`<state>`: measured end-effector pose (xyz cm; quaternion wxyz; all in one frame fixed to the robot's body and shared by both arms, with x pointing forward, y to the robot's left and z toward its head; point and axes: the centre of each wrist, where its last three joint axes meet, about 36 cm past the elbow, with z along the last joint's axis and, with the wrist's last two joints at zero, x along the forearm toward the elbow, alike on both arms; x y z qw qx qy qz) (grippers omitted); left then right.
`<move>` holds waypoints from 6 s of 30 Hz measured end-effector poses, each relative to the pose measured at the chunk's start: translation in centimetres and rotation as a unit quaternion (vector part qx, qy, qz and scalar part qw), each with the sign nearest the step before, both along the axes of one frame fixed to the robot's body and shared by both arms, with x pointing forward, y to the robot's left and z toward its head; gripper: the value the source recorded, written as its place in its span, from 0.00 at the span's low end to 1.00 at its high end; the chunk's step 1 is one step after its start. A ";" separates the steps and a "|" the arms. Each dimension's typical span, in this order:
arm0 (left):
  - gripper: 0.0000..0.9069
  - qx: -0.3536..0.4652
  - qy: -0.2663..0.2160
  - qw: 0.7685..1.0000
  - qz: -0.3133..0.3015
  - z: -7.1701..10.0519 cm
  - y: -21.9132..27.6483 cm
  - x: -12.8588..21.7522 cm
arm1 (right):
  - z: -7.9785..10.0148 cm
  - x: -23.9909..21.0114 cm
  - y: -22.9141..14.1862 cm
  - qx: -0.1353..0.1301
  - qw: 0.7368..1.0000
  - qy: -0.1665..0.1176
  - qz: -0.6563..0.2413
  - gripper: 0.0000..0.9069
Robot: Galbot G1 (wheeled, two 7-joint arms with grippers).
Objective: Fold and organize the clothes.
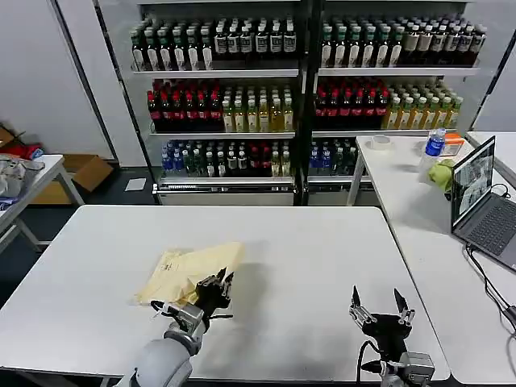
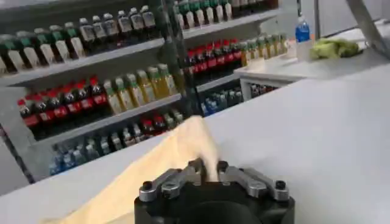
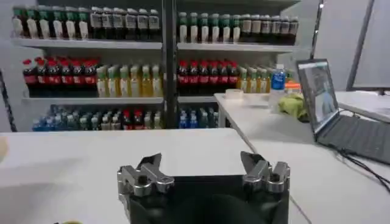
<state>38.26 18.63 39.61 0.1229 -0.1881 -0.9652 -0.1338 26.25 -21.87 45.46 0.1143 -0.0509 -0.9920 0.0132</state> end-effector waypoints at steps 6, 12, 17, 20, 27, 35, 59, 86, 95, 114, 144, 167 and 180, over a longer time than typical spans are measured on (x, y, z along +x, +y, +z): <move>1.00 -0.047 0.011 0.999 -0.006 1.5 0.1 -0.7 | 0.4 0.4 0.3 0.021 1.000 0.002 0.019 1.00; 1.00 -0.117 0.024 0.993 0.000 4.3 1.4 -2.6 | 0.4 1.6 1.1 0.080 0.996 0.020 0.032 1.00; 1.00 -0.168 0.023 0.985 0.021 6.6 3.1 -4.5 | 0.1 3.8 2.4 0.145 0.988 0.038 0.046 1.00; 1.00 -0.184 0.022 0.982 0.043 7.3 4.4 -5.5 | -0.2 5.5 3.5 0.187 0.979 0.050 0.057 1.00; 1.00 -0.204 0.017 0.975 0.088 8.5 6.8 -7.3 | -0.8 9.6 7.0 0.274 0.955 0.079 0.078 1.00; 1.00 -0.212 0.012 0.970 0.115 9.2 8.0 -8.4 | -1.3 13.6 11.6 0.327 0.932 0.117 0.099 1.00; 1.00 -0.220 0.010 0.967 0.129 9.9 8.8 -9.1 | -3.6 17.1 17.6 0.324 0.921 0.186 0.106 1.00; 1.00 -0.225 0.014 0.965 0.132 9.8 9.2 -8.7 | -3.2 17.7 18.5 0.313 0.927 0.175 0.112 0.00; 1.00 -0.227 0.016 0.965 0.131 9.6 9.0 -8.6 | -2.4 18.6 17.5 0.315 0.928 0.163 0.113 0.00; 1.00 -0.231 0.019 0.964 0.131 9.2 8.8 -8.3 | -3.2 20.4 12.2 0.257 0.948 0.157 0.103 0.00; 1.00 -0.230 0.022 0.965 0.128 8.9 8.9 -7.7 | -4.2 22.3 6.7 0.172 0.970 0.143 0.089 1.00; 1.00 -0.212 0.007 0.968 0.132 9.2 9.7 -7.0 | -3.8 15.3 1.5 0.004 0.999 -0.002 0.049 1.00; 1.00 -0.189 -0.005 0.972 0.137 8.9 10.2 -6.7 | -0.6 8.8 -0.2 -0.005 1.000 -0.016 0.014 1.00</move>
